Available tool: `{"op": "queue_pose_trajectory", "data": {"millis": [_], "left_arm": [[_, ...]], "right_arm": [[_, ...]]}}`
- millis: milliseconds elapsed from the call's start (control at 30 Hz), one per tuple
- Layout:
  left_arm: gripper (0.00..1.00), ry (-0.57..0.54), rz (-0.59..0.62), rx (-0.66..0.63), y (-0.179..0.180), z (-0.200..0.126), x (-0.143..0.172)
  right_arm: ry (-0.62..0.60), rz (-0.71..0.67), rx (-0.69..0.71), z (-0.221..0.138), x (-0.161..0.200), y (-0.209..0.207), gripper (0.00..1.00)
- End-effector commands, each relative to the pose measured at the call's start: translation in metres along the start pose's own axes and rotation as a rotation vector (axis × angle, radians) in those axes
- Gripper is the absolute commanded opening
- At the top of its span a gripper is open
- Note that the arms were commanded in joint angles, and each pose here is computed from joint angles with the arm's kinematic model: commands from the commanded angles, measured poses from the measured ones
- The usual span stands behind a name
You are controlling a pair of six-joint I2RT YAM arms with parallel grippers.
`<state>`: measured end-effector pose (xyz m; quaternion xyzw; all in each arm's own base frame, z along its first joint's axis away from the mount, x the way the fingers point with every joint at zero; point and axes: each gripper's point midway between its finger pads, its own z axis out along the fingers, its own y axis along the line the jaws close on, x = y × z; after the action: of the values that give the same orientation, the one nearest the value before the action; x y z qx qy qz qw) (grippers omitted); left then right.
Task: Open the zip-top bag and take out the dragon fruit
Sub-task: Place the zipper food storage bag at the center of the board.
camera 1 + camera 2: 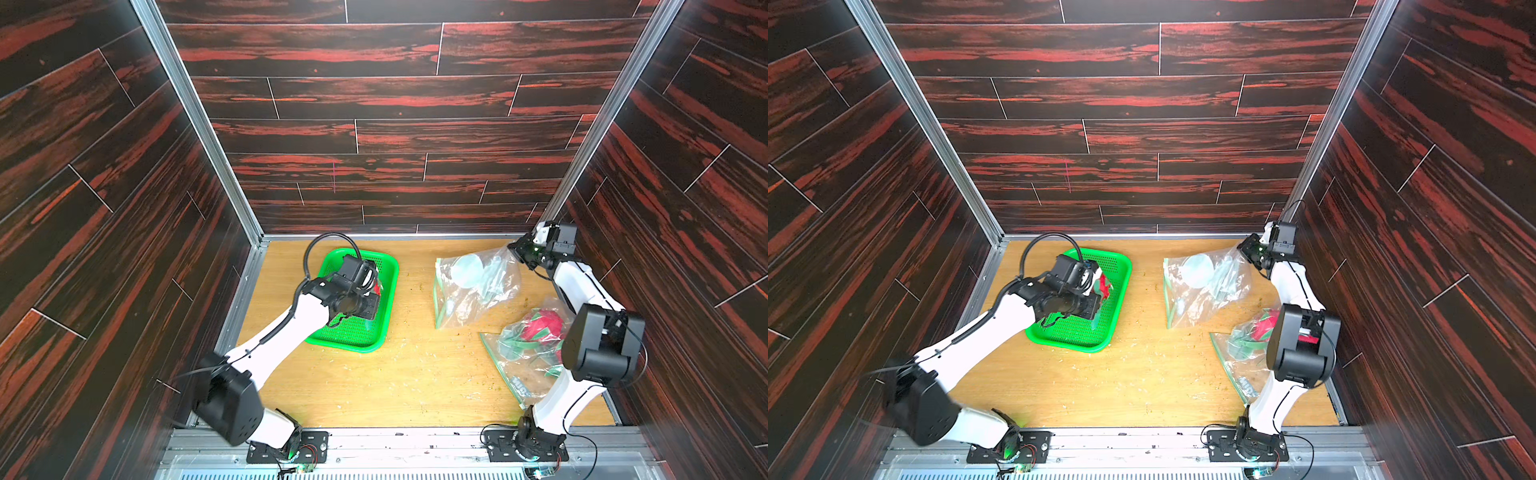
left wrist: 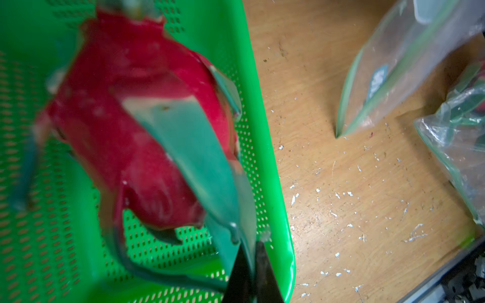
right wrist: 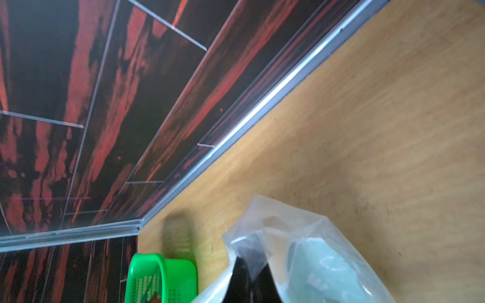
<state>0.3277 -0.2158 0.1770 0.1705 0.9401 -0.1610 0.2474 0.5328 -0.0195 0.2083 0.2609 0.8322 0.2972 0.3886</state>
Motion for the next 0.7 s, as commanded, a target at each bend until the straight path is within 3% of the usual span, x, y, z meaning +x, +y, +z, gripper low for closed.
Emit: {"op": "queue_pose_trajectory", "data": {"millis": [0,233,367,667], "left_arm": [[0.00,-0.104,0.059,0.058,-0.009,-0.008,-0.044],[0.00,-0.012,0.064,0.047,0.005,0.027,-0.057],[0.00,0.063,0.075,0.101,-0.002,0.043,-0.055],[0.00,0.104,0.011,0.012,0.026,0.066,-0.049]], "right_arm": [[-0.005,0.027,0.007,0.009,-0.010,-0.001,0.00],[-0.015,0.050,0.012,0.023,-0.021,-0.003,0.00],[-0.018,0.065,0.002,0.030,-0.023,-0.004,0.00],[-0.025,0.091,0.028,0.057,-0.040,-0.013,0.00]]}}
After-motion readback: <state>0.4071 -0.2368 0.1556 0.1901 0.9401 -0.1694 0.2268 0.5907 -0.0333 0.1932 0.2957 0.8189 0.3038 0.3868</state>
